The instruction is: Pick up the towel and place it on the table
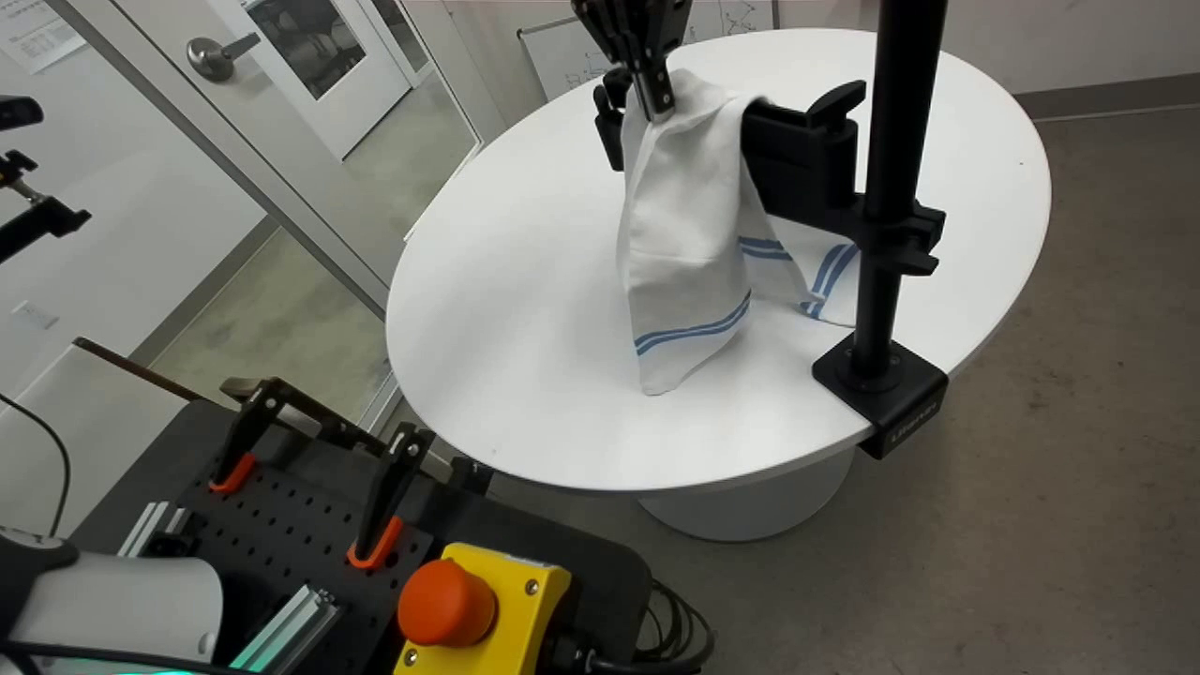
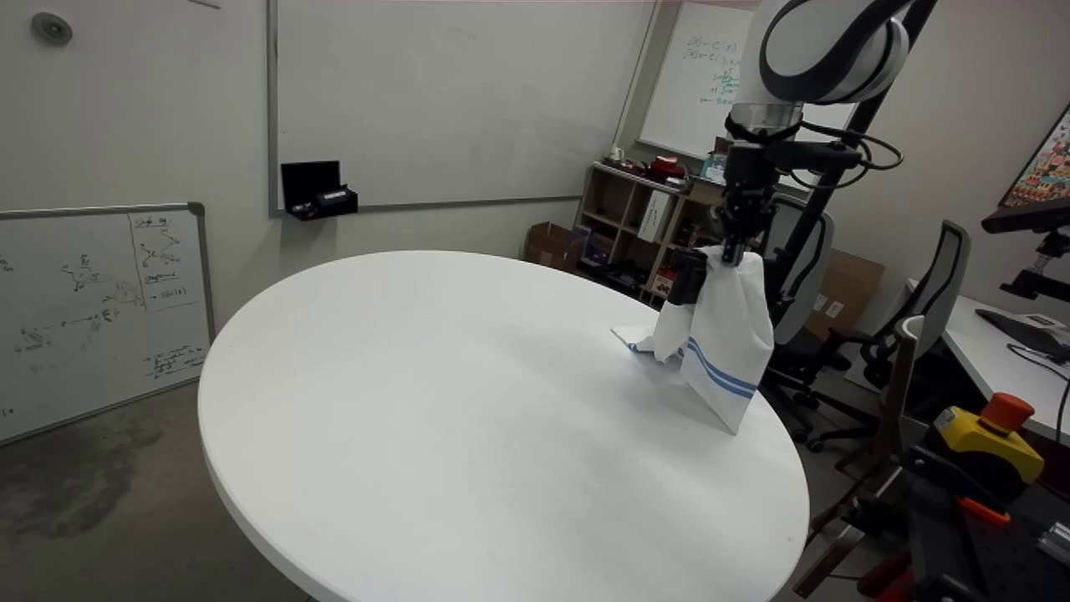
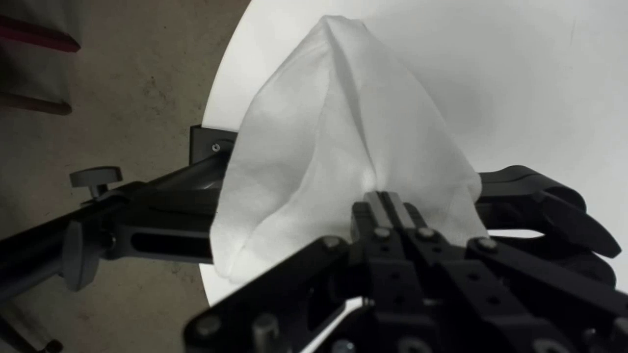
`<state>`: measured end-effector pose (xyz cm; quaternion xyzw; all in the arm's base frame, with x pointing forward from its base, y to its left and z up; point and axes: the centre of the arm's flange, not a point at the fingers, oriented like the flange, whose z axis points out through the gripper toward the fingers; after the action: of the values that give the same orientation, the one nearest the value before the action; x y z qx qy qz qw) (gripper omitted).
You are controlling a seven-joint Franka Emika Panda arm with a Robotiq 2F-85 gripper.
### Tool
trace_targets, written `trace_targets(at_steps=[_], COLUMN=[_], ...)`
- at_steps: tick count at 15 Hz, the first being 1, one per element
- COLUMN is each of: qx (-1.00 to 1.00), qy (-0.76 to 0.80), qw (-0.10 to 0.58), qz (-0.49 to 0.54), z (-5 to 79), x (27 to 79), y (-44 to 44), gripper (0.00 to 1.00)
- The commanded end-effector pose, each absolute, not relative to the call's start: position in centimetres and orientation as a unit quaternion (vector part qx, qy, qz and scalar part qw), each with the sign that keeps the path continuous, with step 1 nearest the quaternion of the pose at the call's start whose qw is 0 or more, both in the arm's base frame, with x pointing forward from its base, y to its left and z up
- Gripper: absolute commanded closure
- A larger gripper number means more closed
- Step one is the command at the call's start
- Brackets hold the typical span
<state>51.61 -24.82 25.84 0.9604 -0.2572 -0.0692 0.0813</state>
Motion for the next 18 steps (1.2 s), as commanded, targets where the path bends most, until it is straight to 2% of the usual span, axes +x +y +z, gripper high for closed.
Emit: trace_targets(at_steps=[1, 4, 10, 18], qx=[0.957, 0.952, 0.947, 0.946], qy=[-0.279, -0.302, -0.314, -0.234], qw=[0.062, 0.026, -0.017, -0.056], qz=[-0.054, -0.032, 0.072, 0.216], z=[26.9, 29.4, 39.8, 53.7], x=[52.0, 52.2, 53.4, 54.1], y=[-24.8, -24.6, -22.6, -13.8], gripper=[1.0, 1.0, 1.0, 1.0])
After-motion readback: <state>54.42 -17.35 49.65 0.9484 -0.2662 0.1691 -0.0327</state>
